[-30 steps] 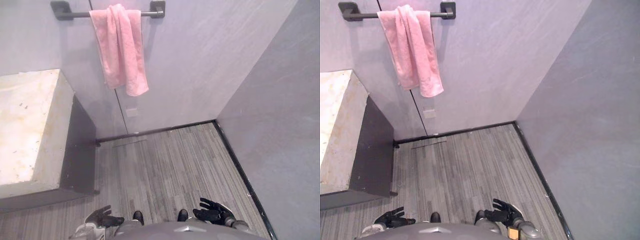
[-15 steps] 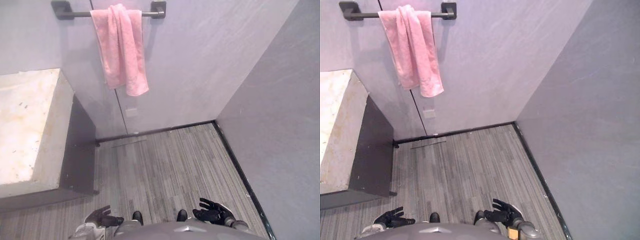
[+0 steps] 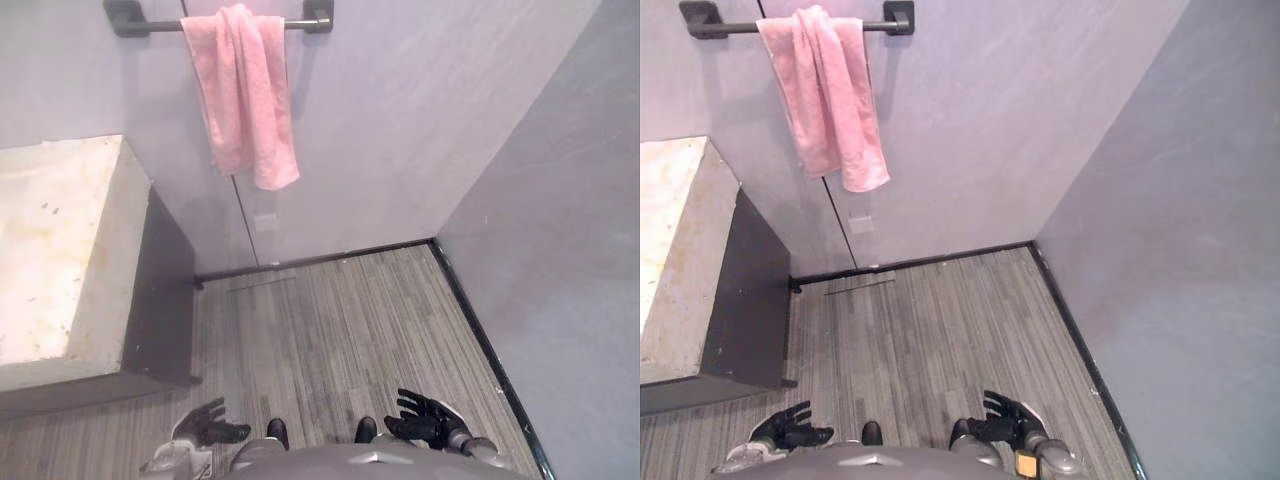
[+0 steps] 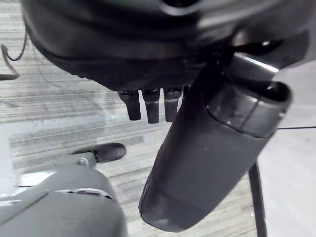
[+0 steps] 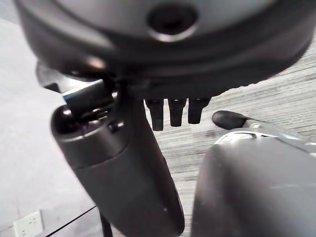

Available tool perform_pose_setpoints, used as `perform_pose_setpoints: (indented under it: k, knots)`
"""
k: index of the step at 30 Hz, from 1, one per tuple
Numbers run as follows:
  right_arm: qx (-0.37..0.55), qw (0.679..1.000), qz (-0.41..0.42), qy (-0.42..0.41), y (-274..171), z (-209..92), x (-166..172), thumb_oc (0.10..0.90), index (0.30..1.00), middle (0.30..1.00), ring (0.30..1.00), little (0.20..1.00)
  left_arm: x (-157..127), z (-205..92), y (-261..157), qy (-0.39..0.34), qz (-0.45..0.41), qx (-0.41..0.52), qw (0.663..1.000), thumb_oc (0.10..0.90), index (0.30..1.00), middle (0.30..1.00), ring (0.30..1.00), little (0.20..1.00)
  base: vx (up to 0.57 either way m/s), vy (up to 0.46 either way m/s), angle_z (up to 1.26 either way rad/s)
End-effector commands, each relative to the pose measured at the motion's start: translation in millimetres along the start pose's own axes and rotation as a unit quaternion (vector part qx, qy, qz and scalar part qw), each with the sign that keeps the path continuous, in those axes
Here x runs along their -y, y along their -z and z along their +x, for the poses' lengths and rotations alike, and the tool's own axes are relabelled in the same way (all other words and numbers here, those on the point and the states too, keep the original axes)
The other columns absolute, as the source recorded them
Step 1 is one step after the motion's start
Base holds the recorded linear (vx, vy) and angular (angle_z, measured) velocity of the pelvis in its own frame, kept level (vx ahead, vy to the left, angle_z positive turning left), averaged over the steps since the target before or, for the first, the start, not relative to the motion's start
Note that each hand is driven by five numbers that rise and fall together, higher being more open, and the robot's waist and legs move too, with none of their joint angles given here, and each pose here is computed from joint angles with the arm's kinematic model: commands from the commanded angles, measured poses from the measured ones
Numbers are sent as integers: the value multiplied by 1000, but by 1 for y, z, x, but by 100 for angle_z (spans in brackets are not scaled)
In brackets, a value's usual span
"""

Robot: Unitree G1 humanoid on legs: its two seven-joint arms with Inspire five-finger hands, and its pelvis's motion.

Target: Organize the bathroom.

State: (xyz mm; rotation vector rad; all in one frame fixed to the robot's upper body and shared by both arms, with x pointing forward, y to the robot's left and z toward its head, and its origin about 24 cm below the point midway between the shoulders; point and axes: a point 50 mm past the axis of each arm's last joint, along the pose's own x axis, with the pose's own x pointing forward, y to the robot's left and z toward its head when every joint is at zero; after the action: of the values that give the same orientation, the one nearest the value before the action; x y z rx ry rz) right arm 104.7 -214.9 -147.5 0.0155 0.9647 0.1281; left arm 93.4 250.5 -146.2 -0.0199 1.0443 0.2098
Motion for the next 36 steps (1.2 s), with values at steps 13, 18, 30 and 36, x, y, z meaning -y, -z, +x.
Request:
perform_pose_setpoints:
  k: [13, 18, 30, 36]
  knots:
    - [100, 994, -42, 18, -54, -2, 30, 800, 900, 900, 900, 900, 8, 7, -69, 24, -59, 140, 988, 800, 900, 900, 900, 900, 1, -69, 0]
    - [89, 995, -41, 16, -45, -4, 31, 800, 900, 900, 900, 900, 8, 6, -79, 24, -58, 166, 984, 800, 900, 900, 900, 900, 10, -53, 1]
    - [233, 972, -41, 16, -105, -13, 23, 800, 900, 900, 900, 900, 1, -22, -152, 16, -51, 336, 940, 800, 900, 900, 900, 900, 49, -22, 0]
    - [380, 921, -79, 19, -157, -38, 11, 800, 900, 900, 900, 900, 9, -56, -191, 10, -38, 447, 894, 800, 900, 900, 900, 900, 184, 43, -9]
